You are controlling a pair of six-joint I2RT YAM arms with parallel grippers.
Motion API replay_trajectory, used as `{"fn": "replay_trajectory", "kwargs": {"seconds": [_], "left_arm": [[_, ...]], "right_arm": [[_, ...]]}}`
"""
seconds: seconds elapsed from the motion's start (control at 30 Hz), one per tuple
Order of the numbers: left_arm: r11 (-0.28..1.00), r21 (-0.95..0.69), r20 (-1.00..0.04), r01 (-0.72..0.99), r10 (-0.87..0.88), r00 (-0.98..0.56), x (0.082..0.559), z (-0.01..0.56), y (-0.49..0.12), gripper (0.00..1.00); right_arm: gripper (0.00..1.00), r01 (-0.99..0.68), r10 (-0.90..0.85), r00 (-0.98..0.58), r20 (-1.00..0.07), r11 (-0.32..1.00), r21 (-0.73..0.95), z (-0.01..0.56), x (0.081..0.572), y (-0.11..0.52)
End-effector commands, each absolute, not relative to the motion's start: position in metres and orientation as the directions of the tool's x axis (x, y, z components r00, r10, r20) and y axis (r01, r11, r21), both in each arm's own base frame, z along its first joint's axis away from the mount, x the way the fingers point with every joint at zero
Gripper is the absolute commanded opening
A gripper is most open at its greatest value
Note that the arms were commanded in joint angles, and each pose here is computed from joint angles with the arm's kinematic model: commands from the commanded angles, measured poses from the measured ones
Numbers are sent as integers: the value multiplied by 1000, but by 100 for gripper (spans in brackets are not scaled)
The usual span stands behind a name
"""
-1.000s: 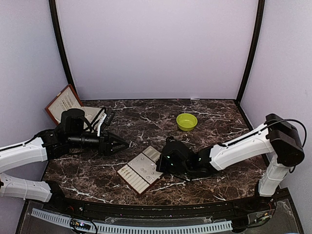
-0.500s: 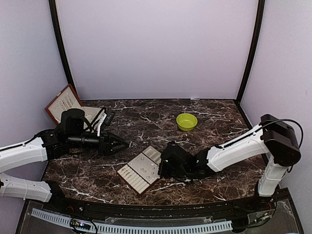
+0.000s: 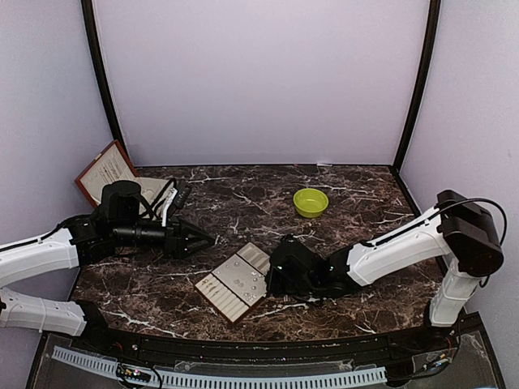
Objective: Organize the mixed jewelry
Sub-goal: Insert the earring into the earring holder, then pick up the earring from the center of the board.
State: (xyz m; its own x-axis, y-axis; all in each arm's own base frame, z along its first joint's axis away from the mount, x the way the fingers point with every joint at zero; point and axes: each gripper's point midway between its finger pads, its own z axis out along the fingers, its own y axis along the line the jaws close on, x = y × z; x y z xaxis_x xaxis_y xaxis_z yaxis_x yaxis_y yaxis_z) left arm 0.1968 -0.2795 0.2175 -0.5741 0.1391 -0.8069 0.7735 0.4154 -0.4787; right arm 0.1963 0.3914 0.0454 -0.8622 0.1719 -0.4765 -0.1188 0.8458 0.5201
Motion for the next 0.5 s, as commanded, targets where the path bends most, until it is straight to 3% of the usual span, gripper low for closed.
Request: {"fn": "replay_trajectory", "kwargs": {"seconds": [0.0, 0.2, 0.47], "left_arm": [[425, -455, -828, 782, 120, -547, 199, 222, -276, 53], [436, -433, -842, 789, 116, -527, 201, 227, -274, 57], [431, -384, -866, 817, 140, -481, 211, 245, -282, 57]], "right_arm": [[18, -153, 167, -836, -523, 843, 515, 72, 197, 383], [35, -143, 165, -817, -553, 871, 471, 89, 198, 351], [37, -48, 196, -822, -534, 911, 409, 76, 198, 288]]}}
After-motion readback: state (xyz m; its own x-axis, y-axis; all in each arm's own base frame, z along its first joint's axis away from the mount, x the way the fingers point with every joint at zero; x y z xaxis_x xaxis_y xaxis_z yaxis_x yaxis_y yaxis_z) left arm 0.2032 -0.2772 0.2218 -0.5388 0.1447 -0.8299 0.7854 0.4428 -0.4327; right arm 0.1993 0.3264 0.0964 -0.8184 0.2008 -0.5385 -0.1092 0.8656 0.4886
